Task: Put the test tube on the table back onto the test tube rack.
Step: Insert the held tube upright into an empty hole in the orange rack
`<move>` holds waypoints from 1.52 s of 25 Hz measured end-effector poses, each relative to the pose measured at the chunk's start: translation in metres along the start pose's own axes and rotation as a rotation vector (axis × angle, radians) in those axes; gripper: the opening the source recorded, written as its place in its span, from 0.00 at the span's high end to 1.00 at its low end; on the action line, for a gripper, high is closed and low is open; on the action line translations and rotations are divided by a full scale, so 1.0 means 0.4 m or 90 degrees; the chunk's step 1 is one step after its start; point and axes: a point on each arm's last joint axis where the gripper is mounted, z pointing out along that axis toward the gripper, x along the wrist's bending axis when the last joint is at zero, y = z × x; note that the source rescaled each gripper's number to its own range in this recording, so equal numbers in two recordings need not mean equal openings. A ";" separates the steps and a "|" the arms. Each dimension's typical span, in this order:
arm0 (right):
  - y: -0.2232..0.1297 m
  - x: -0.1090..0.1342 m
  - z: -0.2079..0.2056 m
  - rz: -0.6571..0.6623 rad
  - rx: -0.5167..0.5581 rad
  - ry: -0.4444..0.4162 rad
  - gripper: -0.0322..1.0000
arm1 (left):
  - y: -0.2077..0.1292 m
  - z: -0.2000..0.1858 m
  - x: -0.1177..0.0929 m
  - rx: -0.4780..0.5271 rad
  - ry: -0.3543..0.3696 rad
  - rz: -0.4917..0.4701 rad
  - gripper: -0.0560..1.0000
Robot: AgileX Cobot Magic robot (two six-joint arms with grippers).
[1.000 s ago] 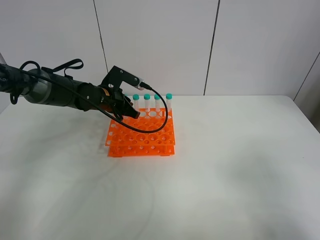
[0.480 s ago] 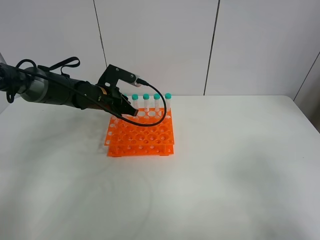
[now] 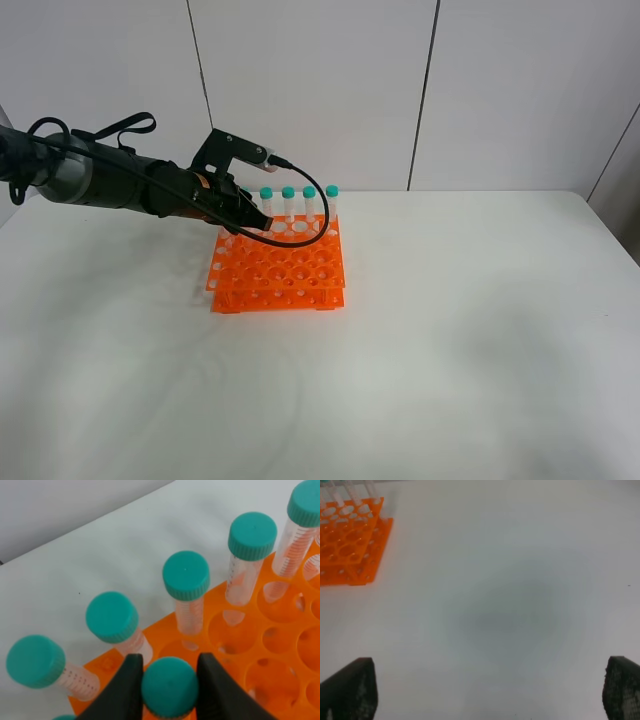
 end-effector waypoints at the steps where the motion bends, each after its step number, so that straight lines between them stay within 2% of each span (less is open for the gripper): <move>1: 0.000 0.000 0.000 0.000 0.000 0.000 0.02 | 0.000 0.000 0.000 0.000 0.000 0.000 0.95; 38: 0.000 0.000 0.000 0.000 0.001 0.000 0.02 | -0.002 0.001 -0.001 0.011 -0.003 -0.001 0.93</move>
